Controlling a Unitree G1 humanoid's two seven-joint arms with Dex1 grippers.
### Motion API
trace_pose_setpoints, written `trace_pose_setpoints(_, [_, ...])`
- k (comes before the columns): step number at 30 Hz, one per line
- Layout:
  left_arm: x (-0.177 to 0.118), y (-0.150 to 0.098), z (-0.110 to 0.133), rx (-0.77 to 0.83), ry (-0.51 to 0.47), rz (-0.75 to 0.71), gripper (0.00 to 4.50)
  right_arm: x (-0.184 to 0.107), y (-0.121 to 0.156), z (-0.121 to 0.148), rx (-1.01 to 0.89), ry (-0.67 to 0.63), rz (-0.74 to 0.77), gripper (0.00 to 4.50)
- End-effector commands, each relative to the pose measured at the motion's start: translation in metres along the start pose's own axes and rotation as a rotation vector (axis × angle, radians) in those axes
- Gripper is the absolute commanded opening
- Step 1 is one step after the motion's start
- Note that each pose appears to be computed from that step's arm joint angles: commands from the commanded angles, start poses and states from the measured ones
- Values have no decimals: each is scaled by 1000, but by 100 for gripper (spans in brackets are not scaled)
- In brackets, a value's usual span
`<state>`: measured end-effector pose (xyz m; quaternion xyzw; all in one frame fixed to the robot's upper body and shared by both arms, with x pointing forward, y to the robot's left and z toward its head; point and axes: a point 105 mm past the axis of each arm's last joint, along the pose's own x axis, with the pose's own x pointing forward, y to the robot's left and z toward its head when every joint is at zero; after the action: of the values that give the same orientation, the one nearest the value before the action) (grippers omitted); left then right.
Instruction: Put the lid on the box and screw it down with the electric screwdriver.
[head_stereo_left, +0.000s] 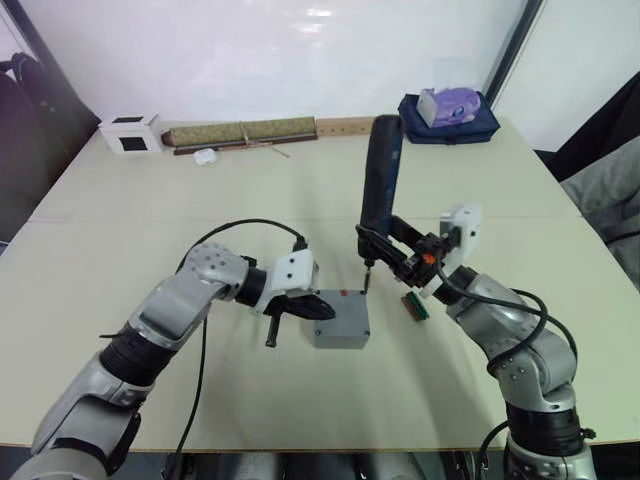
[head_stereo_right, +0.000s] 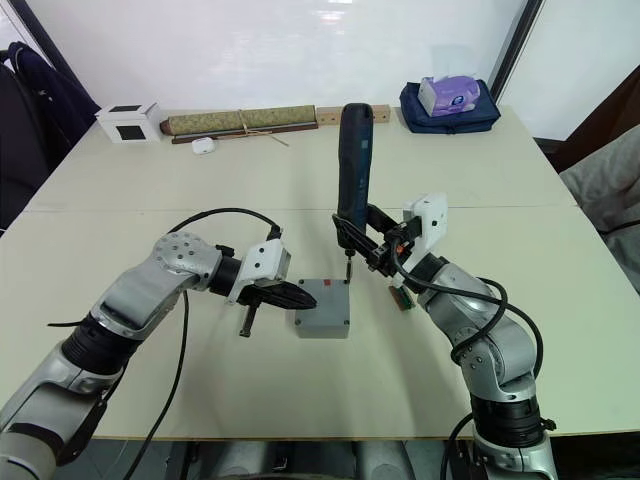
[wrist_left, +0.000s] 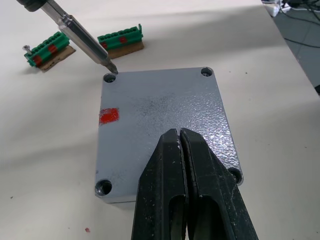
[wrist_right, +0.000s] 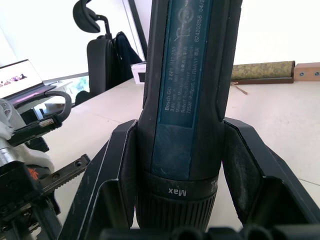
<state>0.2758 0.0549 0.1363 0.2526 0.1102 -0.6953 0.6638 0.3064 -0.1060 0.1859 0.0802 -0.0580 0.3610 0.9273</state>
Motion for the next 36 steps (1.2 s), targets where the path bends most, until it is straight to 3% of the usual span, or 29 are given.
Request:
trace_pose_setpoints(1, [1, -2, -6, -24, 21, -7, 0, 0, 1, 7, 9, -34, -2, 185])
trace_pose_setpoints(6, [3, -2, -6, -25, 18, -4, 0, 1, 8, 18, 119, -102, 24, 185])
trace_pose_setpoints(16, [4, -2, -3, -22, 12, -5, 0, -2, 4, 35, 168, -158, 24, 185])
trace_pose_setpoints(36, [2, -2, -4, -24, 18, 1, 0, 2, 7, 17, 109, -87, 40, 185])
